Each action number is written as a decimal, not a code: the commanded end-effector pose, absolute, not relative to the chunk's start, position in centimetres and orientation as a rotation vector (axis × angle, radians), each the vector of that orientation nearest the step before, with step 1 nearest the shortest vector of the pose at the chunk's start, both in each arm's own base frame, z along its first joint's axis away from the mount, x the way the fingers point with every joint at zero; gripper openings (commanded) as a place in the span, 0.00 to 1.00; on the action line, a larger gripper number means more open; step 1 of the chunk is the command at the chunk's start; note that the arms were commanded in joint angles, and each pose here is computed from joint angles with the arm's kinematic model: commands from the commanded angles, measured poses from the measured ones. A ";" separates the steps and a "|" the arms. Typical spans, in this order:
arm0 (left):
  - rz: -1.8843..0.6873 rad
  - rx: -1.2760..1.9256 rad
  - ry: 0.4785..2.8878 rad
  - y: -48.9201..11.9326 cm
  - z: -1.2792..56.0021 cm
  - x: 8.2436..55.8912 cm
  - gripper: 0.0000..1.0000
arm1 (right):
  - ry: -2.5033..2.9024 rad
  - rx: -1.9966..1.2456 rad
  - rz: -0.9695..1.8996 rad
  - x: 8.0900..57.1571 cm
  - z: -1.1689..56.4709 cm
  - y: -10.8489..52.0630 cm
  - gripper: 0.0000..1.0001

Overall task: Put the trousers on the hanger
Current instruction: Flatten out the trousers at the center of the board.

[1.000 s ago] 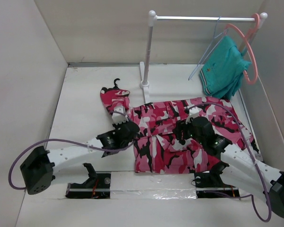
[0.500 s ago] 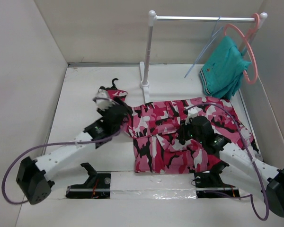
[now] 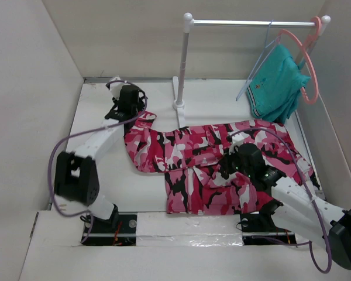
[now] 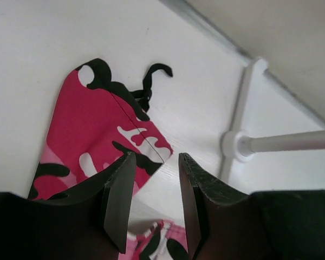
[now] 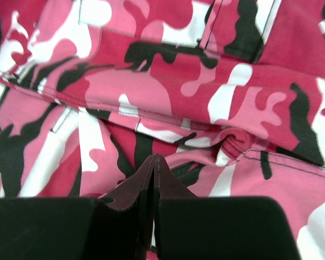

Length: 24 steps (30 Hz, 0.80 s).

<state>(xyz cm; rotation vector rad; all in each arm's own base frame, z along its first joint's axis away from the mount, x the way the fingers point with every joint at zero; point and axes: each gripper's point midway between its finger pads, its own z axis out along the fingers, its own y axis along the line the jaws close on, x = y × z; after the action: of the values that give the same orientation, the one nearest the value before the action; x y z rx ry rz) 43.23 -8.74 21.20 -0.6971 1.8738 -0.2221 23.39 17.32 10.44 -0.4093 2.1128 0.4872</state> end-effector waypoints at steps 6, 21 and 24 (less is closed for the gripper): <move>0.047 -0.525 2.212 -6.7 12.0 49.8 0.38 | 2.072 -0.432 0.532 23.1 11.4 17.6 0.06; 0.102 0.001 2.305 -15.2 7.4 49.4 0.33 | 2.075 -0.427 0.566 23.0 10.4 18.3 0.40; 0.224 -0.072 2.309 -13.6 6.5 49.5 0.34 | 2.088 -0.429 0.557 23.0 10.3 18.2 0.42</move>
<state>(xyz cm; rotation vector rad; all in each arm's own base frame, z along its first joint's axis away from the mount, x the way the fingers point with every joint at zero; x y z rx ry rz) 48.64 -15.37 5.55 -0.0436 2.3434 0.0892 22.21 17.55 8.81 -0.4321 2.1465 0.5315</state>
